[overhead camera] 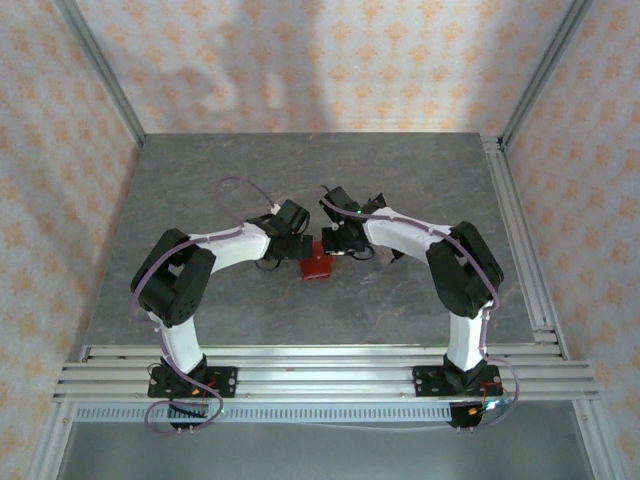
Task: Put the credit cards into the card holder
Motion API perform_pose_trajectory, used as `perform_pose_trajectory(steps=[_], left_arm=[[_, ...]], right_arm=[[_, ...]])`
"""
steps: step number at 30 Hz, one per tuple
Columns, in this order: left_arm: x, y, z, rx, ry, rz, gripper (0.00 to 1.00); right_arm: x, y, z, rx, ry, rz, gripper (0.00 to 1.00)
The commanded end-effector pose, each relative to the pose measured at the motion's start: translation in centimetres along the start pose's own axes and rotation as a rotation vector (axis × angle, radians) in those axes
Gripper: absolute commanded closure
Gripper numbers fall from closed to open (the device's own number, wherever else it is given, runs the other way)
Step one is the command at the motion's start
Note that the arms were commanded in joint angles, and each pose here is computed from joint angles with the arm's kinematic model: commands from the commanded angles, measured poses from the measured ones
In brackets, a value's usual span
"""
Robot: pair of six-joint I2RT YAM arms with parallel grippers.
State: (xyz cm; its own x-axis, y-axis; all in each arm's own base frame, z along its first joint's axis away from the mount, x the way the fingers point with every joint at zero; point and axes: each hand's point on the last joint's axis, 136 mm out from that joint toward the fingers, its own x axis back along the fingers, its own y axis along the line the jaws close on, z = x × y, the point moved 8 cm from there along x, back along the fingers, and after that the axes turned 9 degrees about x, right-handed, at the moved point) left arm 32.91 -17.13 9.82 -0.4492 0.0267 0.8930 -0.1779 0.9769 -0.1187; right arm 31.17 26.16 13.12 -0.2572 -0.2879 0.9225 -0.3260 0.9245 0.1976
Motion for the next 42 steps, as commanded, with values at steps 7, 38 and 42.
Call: perform_pose_trajectory(steps=[7,38,42], left_arm=[[-0.6,1.6,1.7,-0.029,0.049,-0.098,0.05],[-0.9,1.6,1.9,-0.028,0.057,-0.1,0.05],[-1.0,1.8,2.1,-0.031,0.06,-0.103,0.05]], right_arm=[[1.3,0.3,-0.7,0.022,-0.024,0.022,0.78],[0.1,2.0,-0.5,-0.094,-0.017,-0.239,1.0],[-0.9,1.9,-0.3,-0.109,-0.009,-0.238,1.0]])
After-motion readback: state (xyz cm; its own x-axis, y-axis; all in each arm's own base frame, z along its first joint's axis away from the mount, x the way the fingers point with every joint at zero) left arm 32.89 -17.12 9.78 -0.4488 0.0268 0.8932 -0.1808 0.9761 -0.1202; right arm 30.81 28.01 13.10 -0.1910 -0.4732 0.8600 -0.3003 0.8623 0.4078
